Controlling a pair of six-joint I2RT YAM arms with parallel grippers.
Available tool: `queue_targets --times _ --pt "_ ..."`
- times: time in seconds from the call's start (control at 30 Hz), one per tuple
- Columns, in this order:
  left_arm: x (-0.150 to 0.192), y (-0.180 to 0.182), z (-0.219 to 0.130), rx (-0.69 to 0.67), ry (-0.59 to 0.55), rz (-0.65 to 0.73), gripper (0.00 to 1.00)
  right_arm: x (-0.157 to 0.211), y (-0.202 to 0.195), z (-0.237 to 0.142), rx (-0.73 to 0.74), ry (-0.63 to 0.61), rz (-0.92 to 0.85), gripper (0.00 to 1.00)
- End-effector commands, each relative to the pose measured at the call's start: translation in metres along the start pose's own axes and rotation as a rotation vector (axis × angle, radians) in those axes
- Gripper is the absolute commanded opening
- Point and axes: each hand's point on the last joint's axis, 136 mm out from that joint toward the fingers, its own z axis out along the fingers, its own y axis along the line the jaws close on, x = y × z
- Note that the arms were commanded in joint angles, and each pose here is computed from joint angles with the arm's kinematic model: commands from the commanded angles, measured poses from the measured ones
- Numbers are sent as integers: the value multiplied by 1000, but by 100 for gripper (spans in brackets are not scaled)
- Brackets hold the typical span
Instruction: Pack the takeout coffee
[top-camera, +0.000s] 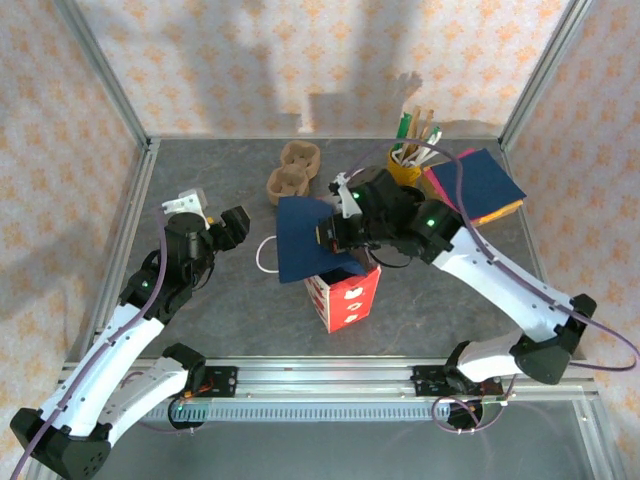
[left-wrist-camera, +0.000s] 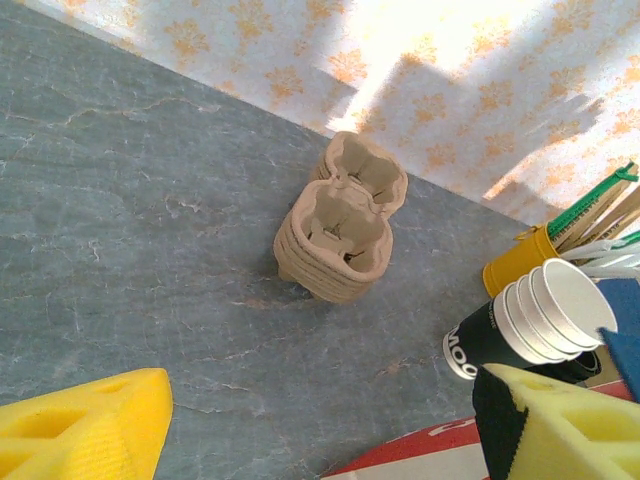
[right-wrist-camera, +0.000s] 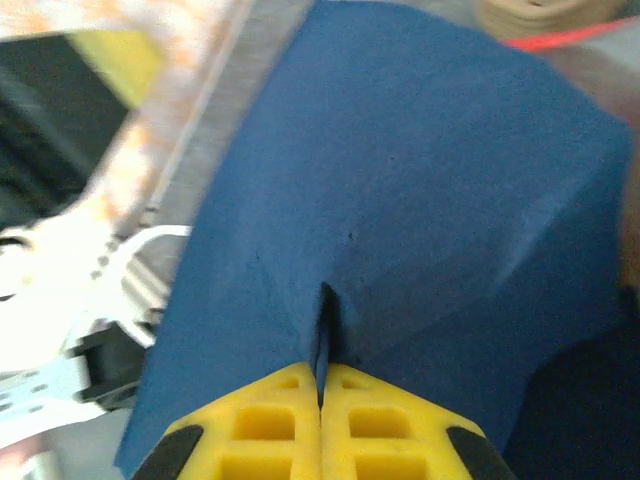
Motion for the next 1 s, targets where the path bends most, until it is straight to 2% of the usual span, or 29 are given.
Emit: queue_targets --times 0.0,0.07,0.7,0.97 --pt "-4 -2 0 14 -16 -15 81 -3 -40 -1 252 -15 -39 0" --pt "-4 -2 0 14 -17 -14 81 3 -50 5 310 26 -48 0" --pt "3 4 1 2 -9 -11 81 45 -66 40 450 194 -132 0" --pt "8 8 3 -10 0 -3 82 40 -60 37 427 171 -120 2"
